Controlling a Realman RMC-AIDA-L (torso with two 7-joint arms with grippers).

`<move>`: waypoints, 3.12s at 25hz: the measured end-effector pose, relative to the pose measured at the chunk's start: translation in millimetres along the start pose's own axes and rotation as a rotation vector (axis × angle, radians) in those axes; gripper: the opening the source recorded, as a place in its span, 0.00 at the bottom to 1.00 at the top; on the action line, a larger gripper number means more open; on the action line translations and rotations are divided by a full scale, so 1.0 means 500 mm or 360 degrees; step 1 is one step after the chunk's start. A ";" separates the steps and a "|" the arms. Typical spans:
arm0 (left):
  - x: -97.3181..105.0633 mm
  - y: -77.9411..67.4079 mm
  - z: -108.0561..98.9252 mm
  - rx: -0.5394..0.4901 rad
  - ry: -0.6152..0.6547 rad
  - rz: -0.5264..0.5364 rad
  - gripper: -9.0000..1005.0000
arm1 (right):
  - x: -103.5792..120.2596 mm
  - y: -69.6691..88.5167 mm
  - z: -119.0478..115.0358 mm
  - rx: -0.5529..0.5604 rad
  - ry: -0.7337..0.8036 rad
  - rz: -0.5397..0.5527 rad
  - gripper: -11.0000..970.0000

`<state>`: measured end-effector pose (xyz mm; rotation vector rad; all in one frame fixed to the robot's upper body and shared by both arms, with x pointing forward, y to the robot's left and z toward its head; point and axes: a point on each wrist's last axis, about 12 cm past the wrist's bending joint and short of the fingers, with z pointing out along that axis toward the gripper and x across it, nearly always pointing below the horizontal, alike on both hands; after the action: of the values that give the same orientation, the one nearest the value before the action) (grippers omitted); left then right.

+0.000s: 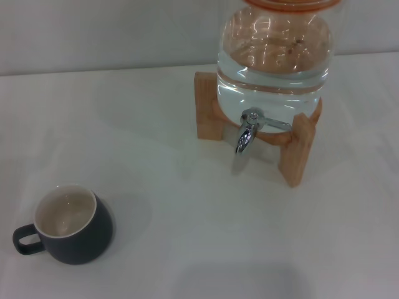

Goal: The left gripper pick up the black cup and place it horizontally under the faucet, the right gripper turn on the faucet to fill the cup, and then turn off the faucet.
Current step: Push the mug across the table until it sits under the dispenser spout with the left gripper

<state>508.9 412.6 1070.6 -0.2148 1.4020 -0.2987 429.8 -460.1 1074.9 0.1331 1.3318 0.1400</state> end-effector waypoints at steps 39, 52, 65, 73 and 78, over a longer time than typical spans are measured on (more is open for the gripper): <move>-0.077 -0.013 -0.196 0.0479 0.0782 -0.0359 0.88 | -0.053 -0.062 0.041 0.0052 0.0039 -0.0147 0.82; -0.115 -0.017 -0.241 0.0435 0.1002 -0.0272 0.88 | -0.053 -0.070 0.037 0.0054 0.0089 -0.0174 0.82; -0.106 -0.070 -0.195 0.0434 0.0911 0.0224 0.87 | -0.046 -0.069 0.027 0.0063 0.0127 -0.0189 0.82; -0.034 -0.134 -0.223 0.0453 0.0843 0.0344 0.87 | -0.056 -0.078 0.012 0.0086 0.0119 -0.0203 0.82; -0.017 -0.163 -0.276 0.0436 0.0832 0.0287 0.87 | -0.065 -0.085 0.019 0.0094 0.0126 -0.0218 0.82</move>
<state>365.2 342.5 1082.9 0.2328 1.8605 -0.4109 432.5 -508.0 1100.4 0.0865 1.4199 -0.0100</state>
